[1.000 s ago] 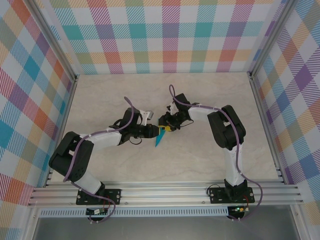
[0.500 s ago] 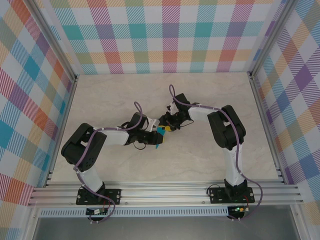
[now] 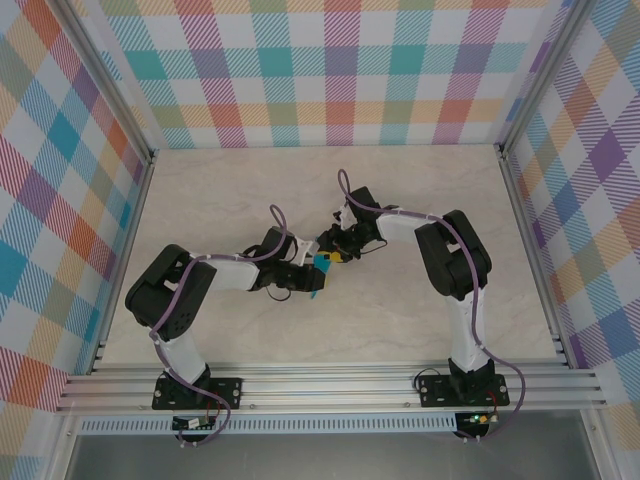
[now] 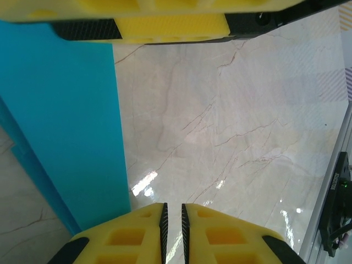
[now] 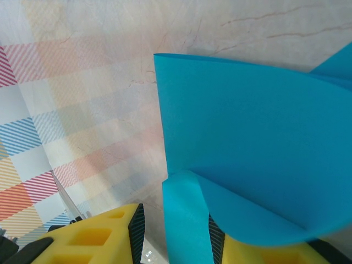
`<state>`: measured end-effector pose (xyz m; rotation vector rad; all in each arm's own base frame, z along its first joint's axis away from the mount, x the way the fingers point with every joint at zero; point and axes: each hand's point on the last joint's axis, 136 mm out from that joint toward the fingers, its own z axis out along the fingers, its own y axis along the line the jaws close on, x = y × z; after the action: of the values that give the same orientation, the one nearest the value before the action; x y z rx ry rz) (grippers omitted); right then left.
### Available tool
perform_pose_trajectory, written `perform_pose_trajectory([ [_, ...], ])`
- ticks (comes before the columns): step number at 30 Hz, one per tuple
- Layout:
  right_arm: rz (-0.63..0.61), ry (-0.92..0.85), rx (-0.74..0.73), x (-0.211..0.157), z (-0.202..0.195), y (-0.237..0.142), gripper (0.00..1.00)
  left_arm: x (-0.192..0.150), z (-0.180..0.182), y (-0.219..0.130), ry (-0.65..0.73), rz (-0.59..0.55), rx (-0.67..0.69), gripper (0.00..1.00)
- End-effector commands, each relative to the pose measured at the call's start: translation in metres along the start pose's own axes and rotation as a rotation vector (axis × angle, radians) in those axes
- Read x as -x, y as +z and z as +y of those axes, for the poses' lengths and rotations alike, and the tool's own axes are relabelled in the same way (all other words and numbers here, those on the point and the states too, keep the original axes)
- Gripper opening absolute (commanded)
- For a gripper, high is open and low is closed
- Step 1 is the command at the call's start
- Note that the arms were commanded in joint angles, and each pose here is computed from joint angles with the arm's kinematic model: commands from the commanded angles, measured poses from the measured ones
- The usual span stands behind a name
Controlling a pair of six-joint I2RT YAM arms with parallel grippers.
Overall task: Fold a paper plane with a square sheet of paper (fold left side to right side)
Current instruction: Fold the wing for the fifth time at the center of the table.
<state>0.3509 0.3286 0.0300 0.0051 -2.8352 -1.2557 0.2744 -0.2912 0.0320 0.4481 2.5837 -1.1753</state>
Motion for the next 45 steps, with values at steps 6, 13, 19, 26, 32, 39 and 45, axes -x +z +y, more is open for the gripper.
perform_pose_trajectory([
  [6, 0.057, 0.070, -0.111, -0.014, -0.035, 0.015, 0.38, -0.061, 0.019, 0.002, -0.039, 0.178, 0.061, 0.15],
  [13, 0.058, 0.071, -0.117, -0.014, -0.036, 0.015, 0.38, -0.085, 0.019, -0.001, -0.048, 0.229, 0.087, 0.15],
  [19, 0.061, 0.073, -0.122, -0.014, -0.037, 0.015, 0.38, -0.100, 0.014, -0.007, -0.052, 0.244, 0.096, 0.15],
  [26, 0.061, 0.071, -0.122, -0.013, -0.036, 0.016, 0.38, -0.110, 0.009, -0.011, -0.048, 0.257, 0.111, 0.15],
  [32, 0.061, 0.068, -0.116, -0.014, -0.035, 0.015, 0.38, -0.087, -0.012, -0.023, -0.009, 0.167, 0.068, 0.15],
  [39, 0.057, 0.068, -0.109, -0.013, -0.032, 0.013, 0.38, -0.027, -0.033, -0.048, 0.046, -0.031, 0.063, 0.18],
  [45, 0.053, 0.065, -0.106, -0.013, -0.031, 0.013, 0.38, -0.009, -0.028, -0.027, 0.039, -0.012, 0.048, 0.19],
])
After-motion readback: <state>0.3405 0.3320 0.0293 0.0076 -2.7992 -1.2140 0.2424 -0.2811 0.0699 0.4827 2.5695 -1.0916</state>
